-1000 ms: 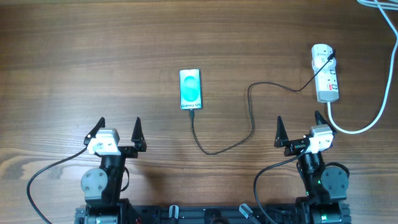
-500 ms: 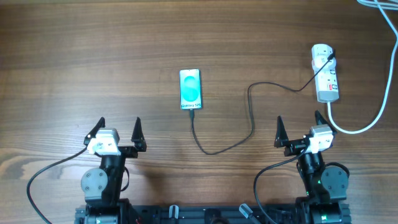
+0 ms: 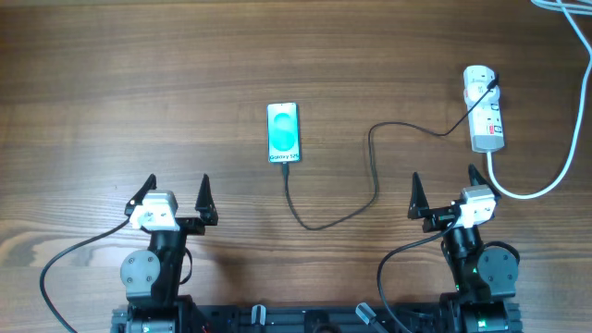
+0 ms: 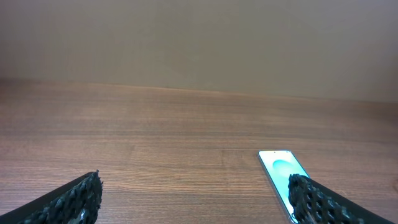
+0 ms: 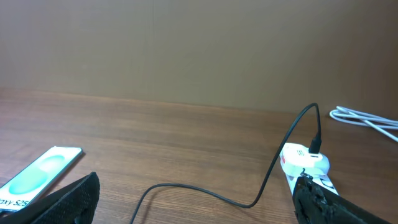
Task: Plug charger to phone and switch on socket
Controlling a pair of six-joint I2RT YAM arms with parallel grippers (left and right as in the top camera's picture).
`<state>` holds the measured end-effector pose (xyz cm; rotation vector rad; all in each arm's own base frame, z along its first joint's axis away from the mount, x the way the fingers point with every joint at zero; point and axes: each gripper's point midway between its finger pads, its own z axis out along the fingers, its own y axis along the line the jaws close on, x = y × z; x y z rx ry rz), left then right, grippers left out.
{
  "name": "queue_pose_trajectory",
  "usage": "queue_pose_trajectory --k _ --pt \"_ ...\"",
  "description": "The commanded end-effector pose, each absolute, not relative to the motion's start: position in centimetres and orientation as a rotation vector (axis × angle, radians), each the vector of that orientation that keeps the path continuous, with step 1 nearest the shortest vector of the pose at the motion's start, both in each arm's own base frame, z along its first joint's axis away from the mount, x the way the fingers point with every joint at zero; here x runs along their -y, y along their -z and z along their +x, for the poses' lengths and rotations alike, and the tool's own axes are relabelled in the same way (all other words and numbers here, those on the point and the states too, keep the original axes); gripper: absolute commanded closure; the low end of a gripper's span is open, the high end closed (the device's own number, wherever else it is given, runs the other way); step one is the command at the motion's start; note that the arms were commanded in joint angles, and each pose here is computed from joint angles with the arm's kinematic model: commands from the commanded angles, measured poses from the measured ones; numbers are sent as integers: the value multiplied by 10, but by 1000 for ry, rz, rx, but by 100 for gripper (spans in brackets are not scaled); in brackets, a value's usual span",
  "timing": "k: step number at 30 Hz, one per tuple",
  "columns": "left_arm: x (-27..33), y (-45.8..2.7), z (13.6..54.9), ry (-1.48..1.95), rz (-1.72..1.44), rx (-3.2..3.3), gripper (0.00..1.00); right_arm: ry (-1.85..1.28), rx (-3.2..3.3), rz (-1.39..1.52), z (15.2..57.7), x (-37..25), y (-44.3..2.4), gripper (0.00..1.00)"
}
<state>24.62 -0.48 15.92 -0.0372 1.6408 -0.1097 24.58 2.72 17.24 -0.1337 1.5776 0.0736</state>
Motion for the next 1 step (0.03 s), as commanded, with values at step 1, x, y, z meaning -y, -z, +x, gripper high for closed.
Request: queue_pose_trajectory --k 1 --pt "0 -158 246 78 -43 -1640 0 -76 -1565 -114 245 -25 -176 0"
